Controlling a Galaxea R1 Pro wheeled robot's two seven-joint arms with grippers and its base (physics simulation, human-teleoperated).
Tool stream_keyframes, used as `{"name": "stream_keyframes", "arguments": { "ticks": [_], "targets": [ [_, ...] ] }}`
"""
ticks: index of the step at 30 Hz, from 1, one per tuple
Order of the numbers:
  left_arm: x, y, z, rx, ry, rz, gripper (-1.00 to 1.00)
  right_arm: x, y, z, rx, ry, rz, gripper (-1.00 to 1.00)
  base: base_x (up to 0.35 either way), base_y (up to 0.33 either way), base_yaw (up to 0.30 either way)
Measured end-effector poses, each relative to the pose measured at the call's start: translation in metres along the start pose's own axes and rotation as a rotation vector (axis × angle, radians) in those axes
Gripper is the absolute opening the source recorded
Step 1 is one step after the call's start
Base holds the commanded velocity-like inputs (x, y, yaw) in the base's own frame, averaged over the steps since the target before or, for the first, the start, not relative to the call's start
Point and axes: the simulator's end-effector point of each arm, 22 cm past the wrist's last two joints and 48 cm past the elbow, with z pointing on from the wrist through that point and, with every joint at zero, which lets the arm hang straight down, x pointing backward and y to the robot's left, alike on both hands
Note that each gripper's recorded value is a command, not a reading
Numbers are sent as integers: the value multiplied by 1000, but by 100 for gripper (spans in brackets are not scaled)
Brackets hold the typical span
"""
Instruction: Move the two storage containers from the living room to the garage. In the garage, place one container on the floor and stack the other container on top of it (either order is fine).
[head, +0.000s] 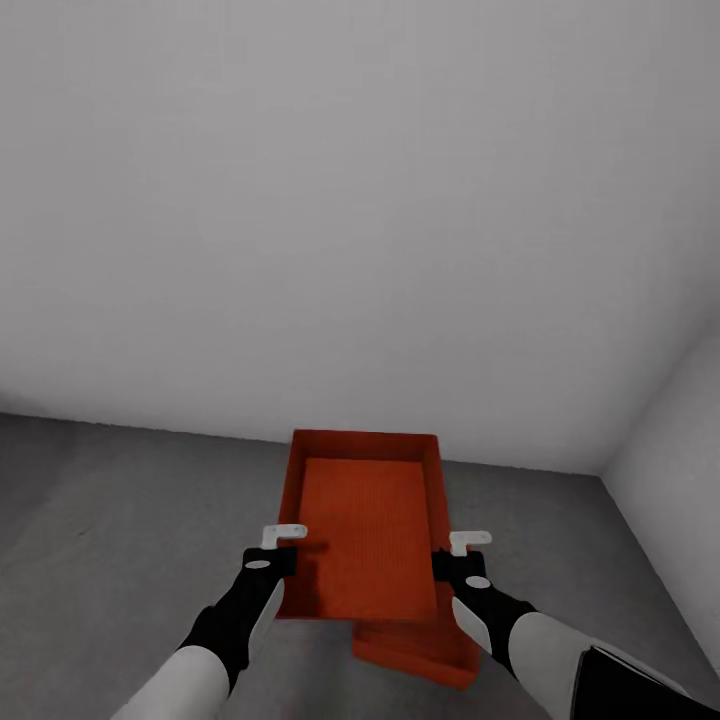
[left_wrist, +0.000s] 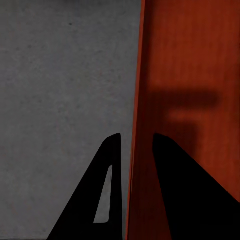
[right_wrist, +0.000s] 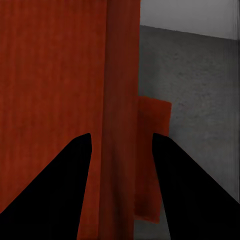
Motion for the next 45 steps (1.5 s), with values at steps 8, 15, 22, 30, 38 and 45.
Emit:
{"name": "stream_keyframes", "arguments": {
  "ticks": [8, 15, 22, 30, 38, 45],
  "targets": [
    [0, 0, 0, 0, -1, -1, -100, -1, 0, 0, -1, -1, 1, -100, 170, 28, -282],
    [-1, 0, 0, 0, -2, -2, -100, -1, 0, 1, -1, -3, 1, -100, 8, 1, -282],
    [-1, 0, 0, 0, -2, -2, -100, -1, 0, 1, -1, -2, 1, -100, 0, 0, -282],
    [-1, 0, 0, 0, -2, -2, -100, -1, 0, 1, -1, -3, 1, -100, 0, 0, -282],
    [-1, 0, 0, -1, -2, -2, -100, -1, 0, 1, -2, -3, 1, -100, 0, 0, -192],
    [-1, 0, 0, -1, -2, -2, -100, -1, 0, 1, -2, -3, 1, -100, 0, 0, -2]
  ]
}}
